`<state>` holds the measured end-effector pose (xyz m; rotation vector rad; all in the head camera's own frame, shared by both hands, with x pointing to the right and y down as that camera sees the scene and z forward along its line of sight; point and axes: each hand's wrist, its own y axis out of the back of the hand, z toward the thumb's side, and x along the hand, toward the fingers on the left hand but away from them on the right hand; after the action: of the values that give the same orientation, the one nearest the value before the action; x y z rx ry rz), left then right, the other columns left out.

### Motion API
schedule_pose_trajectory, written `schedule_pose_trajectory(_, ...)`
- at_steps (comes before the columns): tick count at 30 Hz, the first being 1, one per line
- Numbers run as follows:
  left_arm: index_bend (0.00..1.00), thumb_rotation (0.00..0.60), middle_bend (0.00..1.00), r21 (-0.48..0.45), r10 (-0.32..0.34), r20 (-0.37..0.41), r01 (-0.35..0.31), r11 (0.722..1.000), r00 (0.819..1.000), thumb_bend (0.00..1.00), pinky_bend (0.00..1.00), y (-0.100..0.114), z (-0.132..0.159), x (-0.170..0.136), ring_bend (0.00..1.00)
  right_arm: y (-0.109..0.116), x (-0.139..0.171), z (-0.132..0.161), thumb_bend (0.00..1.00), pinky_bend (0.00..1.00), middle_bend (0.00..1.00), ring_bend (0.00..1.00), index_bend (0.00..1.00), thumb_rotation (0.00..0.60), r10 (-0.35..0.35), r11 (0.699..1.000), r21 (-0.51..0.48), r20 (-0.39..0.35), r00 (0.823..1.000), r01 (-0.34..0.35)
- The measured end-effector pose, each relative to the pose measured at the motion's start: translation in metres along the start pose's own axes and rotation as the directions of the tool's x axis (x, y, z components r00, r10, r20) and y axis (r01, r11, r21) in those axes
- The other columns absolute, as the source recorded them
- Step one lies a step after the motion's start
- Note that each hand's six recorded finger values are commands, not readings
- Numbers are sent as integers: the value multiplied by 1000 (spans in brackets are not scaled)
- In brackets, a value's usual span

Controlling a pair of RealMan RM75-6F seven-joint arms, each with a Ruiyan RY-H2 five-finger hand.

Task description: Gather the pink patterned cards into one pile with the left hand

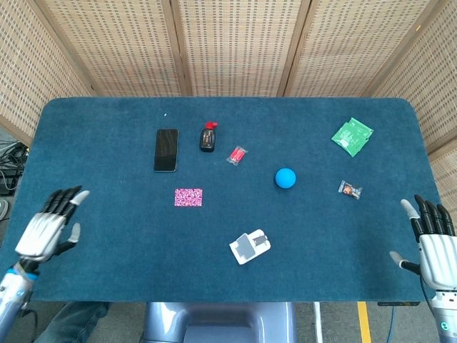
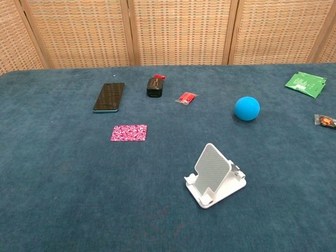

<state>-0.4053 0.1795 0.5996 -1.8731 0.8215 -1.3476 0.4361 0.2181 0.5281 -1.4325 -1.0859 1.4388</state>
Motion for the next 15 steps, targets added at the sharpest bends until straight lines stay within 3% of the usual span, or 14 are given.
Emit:
schedule_pose_trajectory(6, 0, 600, 0, 52, -133, 114, 128, 990, 984, 1000, 0, -13, 39, 61, 0, -1, -5, -7, 0, 0, 0, 0, 0, 600, -5, 1000, -12, 17, 1000, 5)
schedule_pose_trajectory(15, 0, 600, 0, 56, -304, 197, 299, 953, 932, 1000, 0, -59, 102, 141, 0, -6, -10, -16, 0, 0, 0, 0, 0, 600, 7, 1000, 4, 48, 999, -7)
